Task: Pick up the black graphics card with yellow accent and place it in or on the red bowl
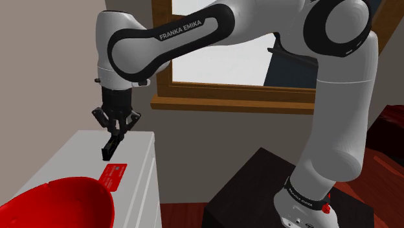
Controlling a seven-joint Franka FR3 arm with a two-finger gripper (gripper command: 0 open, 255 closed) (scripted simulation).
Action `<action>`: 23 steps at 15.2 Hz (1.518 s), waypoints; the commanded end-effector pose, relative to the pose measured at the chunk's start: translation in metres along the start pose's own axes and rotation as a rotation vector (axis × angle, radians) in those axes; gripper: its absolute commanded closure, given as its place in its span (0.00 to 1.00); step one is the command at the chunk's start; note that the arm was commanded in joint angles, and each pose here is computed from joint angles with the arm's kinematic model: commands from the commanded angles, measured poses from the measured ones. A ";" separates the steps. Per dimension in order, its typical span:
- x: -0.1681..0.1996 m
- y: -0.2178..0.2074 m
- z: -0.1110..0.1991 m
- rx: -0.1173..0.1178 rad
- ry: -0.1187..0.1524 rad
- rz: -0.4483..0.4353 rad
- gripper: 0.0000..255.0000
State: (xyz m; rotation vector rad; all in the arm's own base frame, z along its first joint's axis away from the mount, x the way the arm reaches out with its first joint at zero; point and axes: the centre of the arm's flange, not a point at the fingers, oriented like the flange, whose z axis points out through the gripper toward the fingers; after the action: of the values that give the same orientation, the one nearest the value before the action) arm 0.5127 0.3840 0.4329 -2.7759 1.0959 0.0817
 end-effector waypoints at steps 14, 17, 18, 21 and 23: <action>-0.008 -0.009 -0.076 0.000 0.000 0.000 1.00; -0.010 -0.011 -0.092 0.000 0.000 0.000 1.00; -0.011 -0.012 -0.097 0.000 0.000 0.000 1.00; -0.012 -0.014 -0.113 0.000 0.000 0.000 1.00; -0.013 -0.015 -0.123 0.000 0.000 0.000 1.00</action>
State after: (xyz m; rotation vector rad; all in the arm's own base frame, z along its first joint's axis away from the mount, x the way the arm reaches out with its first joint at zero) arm 0.5116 0.3845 0.5515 -2.7755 1.0959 0.0812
